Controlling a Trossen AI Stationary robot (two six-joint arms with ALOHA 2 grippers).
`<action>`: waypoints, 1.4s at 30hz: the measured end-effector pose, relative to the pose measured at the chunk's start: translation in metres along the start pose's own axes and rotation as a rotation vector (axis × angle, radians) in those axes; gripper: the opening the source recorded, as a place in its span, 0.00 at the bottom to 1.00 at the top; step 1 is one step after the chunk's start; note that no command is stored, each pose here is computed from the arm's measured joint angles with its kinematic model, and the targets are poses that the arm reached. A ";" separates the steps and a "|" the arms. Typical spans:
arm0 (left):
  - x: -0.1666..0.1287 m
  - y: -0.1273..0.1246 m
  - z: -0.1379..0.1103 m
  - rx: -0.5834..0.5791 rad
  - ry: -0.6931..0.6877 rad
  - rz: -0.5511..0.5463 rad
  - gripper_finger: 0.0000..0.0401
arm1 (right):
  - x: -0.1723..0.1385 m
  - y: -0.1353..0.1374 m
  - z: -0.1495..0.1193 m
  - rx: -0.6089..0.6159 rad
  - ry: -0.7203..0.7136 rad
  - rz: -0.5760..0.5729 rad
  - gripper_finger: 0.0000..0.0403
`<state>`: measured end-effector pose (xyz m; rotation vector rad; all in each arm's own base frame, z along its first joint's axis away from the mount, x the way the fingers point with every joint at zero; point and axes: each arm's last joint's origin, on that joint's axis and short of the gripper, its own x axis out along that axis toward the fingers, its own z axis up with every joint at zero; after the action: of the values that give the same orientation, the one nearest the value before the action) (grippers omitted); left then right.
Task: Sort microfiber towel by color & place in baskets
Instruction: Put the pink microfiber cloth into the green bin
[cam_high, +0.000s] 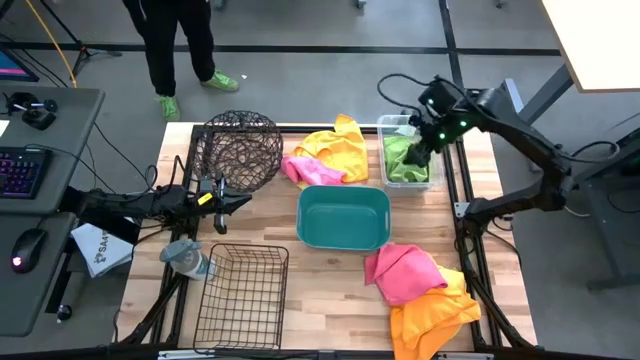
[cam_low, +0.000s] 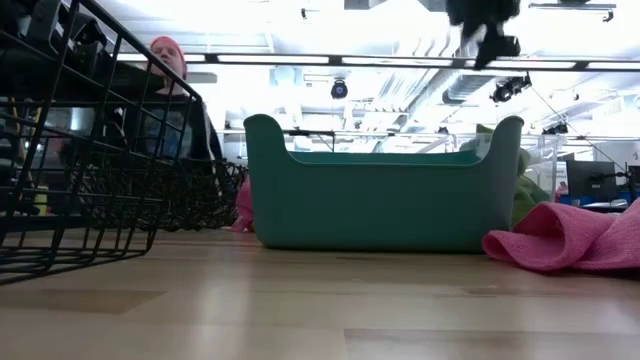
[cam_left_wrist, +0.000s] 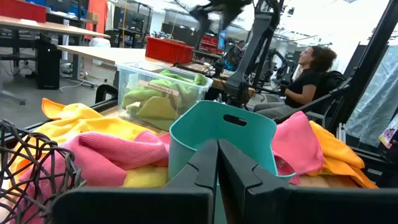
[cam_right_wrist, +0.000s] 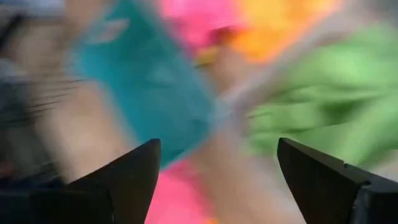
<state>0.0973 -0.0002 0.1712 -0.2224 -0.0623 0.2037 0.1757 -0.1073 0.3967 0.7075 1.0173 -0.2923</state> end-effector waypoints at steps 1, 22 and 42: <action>0.000 0.000 0.000 0.000 0.000 0.000 0.00 | -0.001 0.009 -0.005 0.000 0.023 0.056 0.79; 0.000 0.000 0.000 0.000 0.000 0.000 0.00 | 0.130 0.073 -0.189 0.473 0.621 -0.096 0.79; 0.000 0.000 0.000 0.000 0.000 0.000 0.00 | 0.165 0.062 -0.208 0.296 0.494 -0.056 0.43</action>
<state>0.0973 -0.0002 0.1712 -0.2220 -0.0623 0.2034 0.1524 0.0918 0.2118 1.0511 1.4826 -0.3289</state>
